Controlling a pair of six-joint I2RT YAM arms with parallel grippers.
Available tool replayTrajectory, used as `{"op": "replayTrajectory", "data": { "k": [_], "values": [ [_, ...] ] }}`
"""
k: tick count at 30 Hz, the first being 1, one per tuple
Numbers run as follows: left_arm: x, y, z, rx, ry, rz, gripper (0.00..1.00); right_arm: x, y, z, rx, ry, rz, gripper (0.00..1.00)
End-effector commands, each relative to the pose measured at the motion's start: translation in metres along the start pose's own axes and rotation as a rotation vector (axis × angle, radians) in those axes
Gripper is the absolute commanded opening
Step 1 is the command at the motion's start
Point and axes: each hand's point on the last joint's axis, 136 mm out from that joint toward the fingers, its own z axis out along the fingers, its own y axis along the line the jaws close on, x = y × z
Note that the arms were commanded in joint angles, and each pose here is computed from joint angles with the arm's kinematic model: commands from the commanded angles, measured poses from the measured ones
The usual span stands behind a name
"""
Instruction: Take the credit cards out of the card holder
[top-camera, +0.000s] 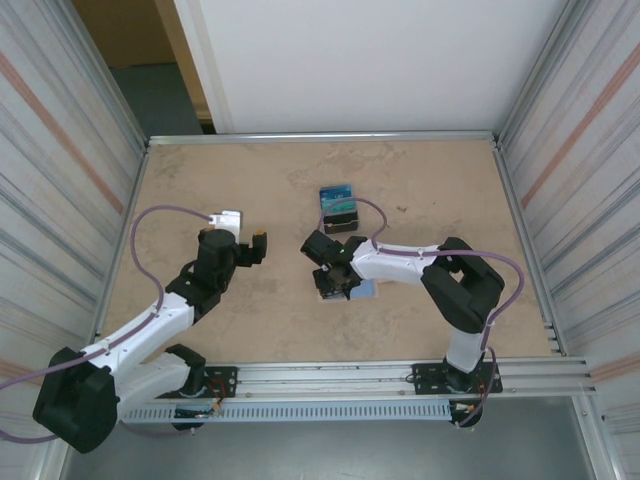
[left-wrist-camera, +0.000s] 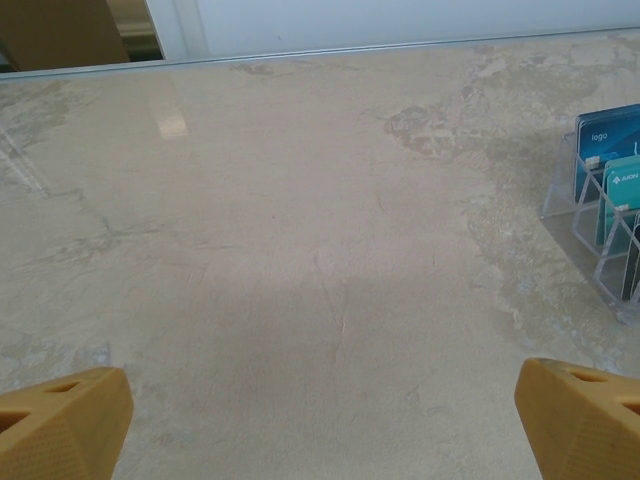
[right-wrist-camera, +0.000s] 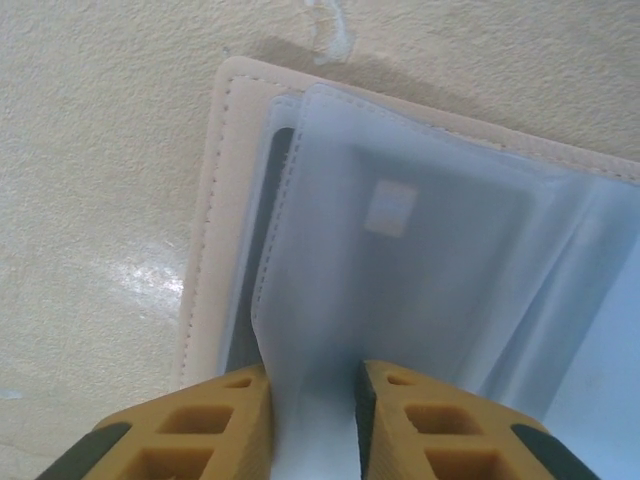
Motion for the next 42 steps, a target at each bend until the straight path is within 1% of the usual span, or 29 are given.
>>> {"op": "replayTrajectory", "data": {
  "k": [1, 5, 10, 15, 19, 21, 26, 35, 38, 42],
  "values": [
    [-0.008, 0.002, -0.003, 0.003, -0.010, -0.010, 0.99, 0.012, -0.011, 0.007, -0.010, 0.042, 0.047, 0.22],
    [-0.011, 0.001, -0.008, 0.019, -0.023, -0.009, 0.99, 0.006, -0.006, 0.001, -0.077, 0.031, 0.068, 0.17],
    [-0.021, -0.002, -0.014, 0.048, -0.063, -0.021, 0.99, 0.001, 0.008, -0.008, -0.128, 0.021, 0.040, 0.12],
    [-0.028, -0.006, -0.018, 0.072, -0.093, -0.037, 0.99, 0.003, 0.020, -0.012, -0.161, 0.024, 0.021, 0.08],
    [-0.031, -0.012, -0.021, 0.089, -0.103, -0.036, 0.99, 0.006, 0.017, -0.016, -0.146, 0.021, 0.017, 0.06],
    [-0.033, -0.015, -0.022, 0.098, -0.107, -0.031, 0.99, 0.006, 0.013, -0.020, -0.137, 0.011, 0.022, 0.06],
    [-0.035, -0.022, -0.021, 0.106, -0.110, -0.013, 0.99, 0.003, -0.005, -0.025, -0.075, -0.018, 0.051, 0.13],
    [-0.039, -0.028, -0.021, 0.105, -0.112, 0.024, 0.98, 0.002, -0.036, -0.030, 0.018, -0.044, 0.097, 0.18],
    [-0.037, -0.032, -0.021, 0.105, -0.102, 0.054, 0.99, 0.003, -0.047, -0.034, 0.044, -0.052, 0.124, 0.19],
    [-0.033, -0.043, -0.020, 0.096, -0.080, 0.134, 0.99, 0.006, -0.063, -0.037, 0.070, -0.055, 0.176, 0.21]
  ]
}}
